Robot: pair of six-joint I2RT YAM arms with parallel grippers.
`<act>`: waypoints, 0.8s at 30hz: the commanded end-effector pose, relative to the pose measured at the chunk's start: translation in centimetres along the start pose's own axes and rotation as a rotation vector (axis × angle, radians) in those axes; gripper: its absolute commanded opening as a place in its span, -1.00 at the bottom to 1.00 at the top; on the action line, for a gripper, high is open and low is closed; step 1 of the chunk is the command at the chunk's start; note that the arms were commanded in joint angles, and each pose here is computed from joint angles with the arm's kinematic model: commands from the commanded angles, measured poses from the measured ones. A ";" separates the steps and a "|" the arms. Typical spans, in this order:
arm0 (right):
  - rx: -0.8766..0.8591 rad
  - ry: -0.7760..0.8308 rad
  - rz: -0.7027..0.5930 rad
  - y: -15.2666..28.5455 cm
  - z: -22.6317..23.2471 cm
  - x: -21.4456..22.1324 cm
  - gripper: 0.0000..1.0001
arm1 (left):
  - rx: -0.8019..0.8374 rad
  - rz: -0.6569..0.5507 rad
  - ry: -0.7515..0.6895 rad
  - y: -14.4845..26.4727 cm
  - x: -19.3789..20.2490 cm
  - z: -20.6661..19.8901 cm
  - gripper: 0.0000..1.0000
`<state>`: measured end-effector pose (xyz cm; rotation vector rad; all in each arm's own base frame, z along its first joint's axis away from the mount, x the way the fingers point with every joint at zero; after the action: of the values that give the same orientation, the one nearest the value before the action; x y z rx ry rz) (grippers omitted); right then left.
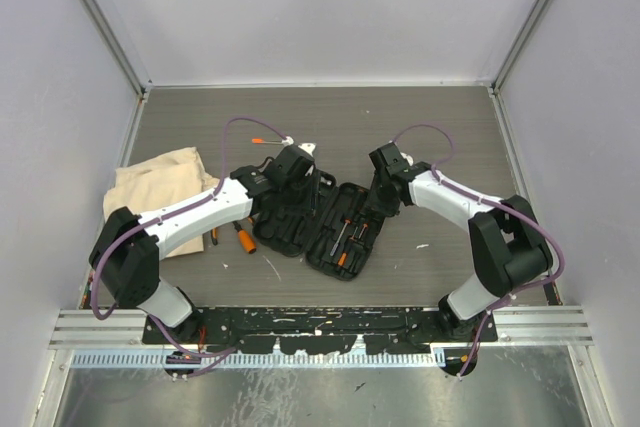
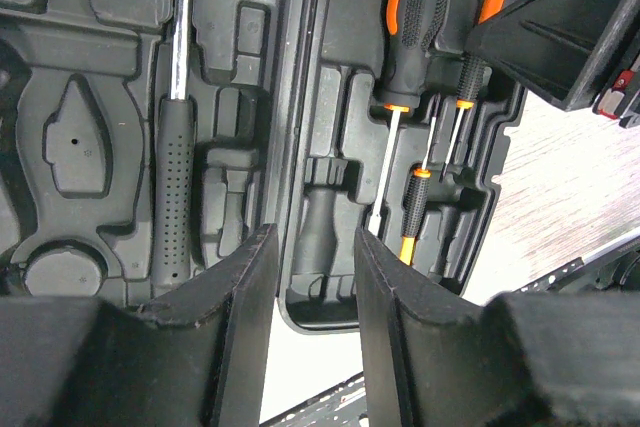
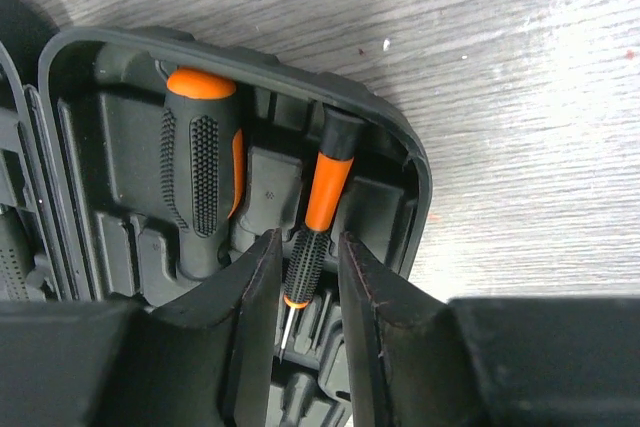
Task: Sort the tools into containers
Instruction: Place the screwdriver in the storage box, then pick up the screwdriver from the storage box.
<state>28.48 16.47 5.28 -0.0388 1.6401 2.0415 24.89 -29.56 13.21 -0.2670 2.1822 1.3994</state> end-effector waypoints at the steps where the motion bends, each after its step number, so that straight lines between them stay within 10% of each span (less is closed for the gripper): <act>1: -0.033 0.002 0.021 1.5 0.3 0.5 -0.29 | 0.032 -0.022 0.003 0.4 -0.9 -0.8 -0.25; 24: -0.017 0.004 0.071 0.2 -0.4 1.9 -0.63 | 0.034 -0.032 0.001 0.6 -1.2 -0.9 -0.25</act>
<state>26.83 17.17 4.71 0.0236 1.6381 2.1302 24.79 -29.62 13.22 -0.2607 2.1875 1.3952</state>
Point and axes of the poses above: each gripper's point midway between its finger pads, its own y axis back along the fingers, its own z axis along the line the jaws close on, x = y × z, the point moved 1 cm from there along y, back along the fingers, and after that the axes turned 3 degrees about -y, right-handed, at the moved point
